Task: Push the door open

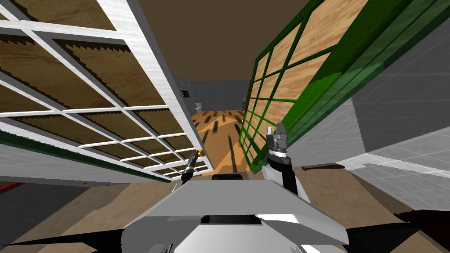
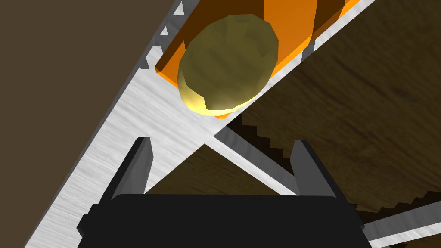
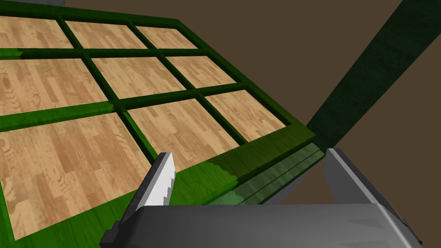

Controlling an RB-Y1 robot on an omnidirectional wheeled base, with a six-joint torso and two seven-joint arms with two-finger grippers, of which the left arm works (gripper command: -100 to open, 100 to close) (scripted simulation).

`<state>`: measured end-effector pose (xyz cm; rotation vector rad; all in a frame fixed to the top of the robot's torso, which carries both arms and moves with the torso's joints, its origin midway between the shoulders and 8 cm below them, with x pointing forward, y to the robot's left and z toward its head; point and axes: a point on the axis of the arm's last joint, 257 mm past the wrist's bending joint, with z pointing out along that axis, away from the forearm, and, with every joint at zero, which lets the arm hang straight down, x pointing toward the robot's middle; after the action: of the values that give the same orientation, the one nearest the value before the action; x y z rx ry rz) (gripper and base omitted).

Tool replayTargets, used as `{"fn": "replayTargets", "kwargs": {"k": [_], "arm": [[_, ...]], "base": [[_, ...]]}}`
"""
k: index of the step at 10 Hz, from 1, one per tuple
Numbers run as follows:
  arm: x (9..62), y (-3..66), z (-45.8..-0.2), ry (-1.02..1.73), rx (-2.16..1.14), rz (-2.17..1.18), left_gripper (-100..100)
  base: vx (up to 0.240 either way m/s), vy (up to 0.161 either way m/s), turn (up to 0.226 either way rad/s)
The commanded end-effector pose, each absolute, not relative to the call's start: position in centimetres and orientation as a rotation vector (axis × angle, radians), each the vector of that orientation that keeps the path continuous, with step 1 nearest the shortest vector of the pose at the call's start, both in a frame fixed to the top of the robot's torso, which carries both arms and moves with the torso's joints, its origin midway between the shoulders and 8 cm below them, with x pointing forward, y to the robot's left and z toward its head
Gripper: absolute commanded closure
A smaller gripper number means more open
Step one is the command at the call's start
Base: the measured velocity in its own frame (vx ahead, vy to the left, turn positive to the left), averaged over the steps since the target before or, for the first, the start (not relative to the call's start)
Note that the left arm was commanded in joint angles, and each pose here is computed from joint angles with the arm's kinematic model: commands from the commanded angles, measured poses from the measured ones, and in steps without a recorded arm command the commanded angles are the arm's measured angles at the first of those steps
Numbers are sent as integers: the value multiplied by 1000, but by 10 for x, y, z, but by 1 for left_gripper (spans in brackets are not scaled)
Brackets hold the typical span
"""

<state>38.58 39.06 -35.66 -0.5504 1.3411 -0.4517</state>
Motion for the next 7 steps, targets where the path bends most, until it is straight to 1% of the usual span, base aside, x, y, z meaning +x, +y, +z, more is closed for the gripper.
{"fn": "replayTargets", "kwargs": {"k": [1,2,4,5,7], "arm": [[385,397,-355,1318,-602,-486,-100],[385,397,-355,1315,-609,-495,-100],[385,405,-354,1281,-676,-538,-100],[385,405,-354,1279,-682,-546,-100],[384,415,-352,1237,-753,-589,-100]], "base": [[-51,14,-112],[-37,11,-27],[-44,10,-92],[-36,11,-40],[-41,6,-117]]}}
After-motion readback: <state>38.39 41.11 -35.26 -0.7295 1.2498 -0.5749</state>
